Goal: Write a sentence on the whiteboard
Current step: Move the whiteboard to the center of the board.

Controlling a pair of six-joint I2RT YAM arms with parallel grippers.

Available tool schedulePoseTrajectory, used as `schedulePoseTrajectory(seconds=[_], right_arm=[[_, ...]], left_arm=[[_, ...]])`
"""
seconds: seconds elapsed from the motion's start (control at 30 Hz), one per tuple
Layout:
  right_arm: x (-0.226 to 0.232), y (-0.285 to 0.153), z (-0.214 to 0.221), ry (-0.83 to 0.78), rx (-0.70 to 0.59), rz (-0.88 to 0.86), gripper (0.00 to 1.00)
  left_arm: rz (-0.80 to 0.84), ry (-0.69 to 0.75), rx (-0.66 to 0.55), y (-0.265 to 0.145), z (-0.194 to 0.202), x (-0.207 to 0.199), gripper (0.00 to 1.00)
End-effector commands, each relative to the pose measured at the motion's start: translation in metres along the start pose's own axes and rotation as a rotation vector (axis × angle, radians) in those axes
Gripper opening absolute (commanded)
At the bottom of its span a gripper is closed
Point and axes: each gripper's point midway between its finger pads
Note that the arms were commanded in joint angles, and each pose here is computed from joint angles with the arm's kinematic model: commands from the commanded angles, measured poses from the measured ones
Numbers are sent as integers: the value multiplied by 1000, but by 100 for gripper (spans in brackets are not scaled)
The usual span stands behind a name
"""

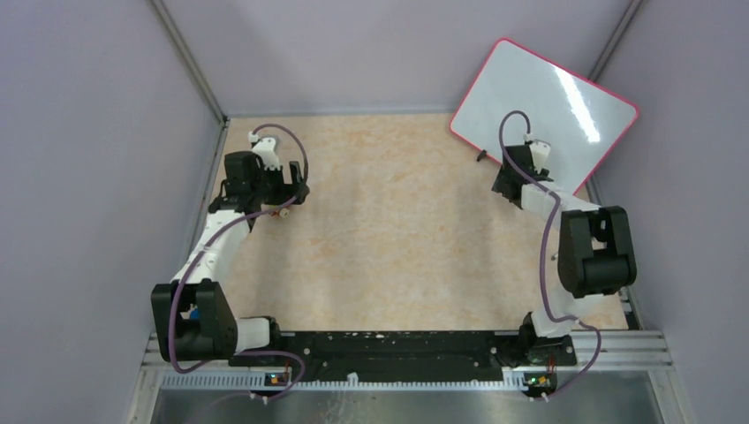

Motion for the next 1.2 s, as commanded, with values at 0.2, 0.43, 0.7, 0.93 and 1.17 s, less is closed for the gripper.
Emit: schedulePoseTrajectory(seconds=[0.2, 0.43, 0.7, 0.93, 1.17], right_arm=[[9, 45, -33, 129, -105, 73, 57], [11, 62, -40, 120, -92, 79, 53], [7, 72, -40, 110, -80, 109, 46], [2, 78, -39, 92, -84, 130, 39], [-1, 75, -34, 57, -53, 132, 20]], left_arm=[[7, -4, -43, -1, -7, -3, 99], [19, -12, -31, 3, -4, -5, 99], [23, -11, -30, 3, -3, -6, 99], [18, -11, -33, 2, -4, -5, 99], [17, -11, -30, 1, -3, -5, 99]])
Point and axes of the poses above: each gripper's point midway between its finger pads, its own y axis out along the fingers, its own x axis along the line the jaws close on, z = x × y, and after that the axes turned 15 degrees about y, right-handed
